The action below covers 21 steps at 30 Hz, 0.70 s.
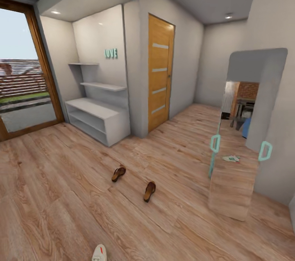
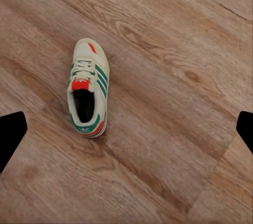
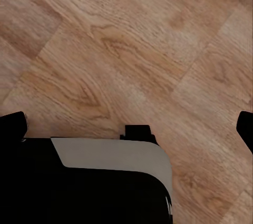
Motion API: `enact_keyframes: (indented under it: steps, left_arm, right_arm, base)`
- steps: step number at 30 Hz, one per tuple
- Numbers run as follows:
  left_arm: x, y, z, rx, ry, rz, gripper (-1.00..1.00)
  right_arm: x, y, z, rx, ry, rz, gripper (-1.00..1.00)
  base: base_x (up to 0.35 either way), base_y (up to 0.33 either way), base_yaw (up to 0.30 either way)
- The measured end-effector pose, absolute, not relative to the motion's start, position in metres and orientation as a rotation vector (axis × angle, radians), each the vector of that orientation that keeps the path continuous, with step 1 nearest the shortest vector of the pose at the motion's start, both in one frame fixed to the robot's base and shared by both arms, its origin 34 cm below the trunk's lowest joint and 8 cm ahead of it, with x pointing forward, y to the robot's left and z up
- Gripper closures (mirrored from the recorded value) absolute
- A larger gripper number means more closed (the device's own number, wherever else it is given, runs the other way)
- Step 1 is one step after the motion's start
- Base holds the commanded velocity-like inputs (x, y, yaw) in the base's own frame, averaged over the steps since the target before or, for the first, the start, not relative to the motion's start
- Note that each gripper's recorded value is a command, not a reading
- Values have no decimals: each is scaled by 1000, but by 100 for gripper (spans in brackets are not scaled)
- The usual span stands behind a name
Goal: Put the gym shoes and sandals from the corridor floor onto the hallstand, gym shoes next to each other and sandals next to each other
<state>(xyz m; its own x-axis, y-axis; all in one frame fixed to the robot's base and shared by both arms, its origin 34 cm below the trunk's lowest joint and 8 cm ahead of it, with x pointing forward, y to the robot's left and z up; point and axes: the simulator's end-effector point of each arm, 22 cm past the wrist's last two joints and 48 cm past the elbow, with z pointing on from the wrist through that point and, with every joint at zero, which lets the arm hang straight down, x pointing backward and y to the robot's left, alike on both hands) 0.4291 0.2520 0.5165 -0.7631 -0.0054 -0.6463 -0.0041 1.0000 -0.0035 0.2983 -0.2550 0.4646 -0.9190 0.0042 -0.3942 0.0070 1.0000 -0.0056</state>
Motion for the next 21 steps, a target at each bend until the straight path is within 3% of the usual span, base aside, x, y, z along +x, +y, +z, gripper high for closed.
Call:
enact_keyframes:
  steps: [7, 14, 21]
  left_arm:
    - [429, 252, 517, -7, 2439, -2, -100]
    - [429, 252, 516, -7, 2439, -2, -100]
    - [429, 252, 516, -7, 2439, -2, -100]
  right_arm:
    - [298, -255, 465, 8, 2736, -9, -100]
    - [298, -255, 464, 8, 2737, -10, -100]
    - [298, -254, 464, 2, 2737, -7, -100]
  base:
    - [193, 175, 292]
    - [32, 25, 289]
    - [42, 2, 88]
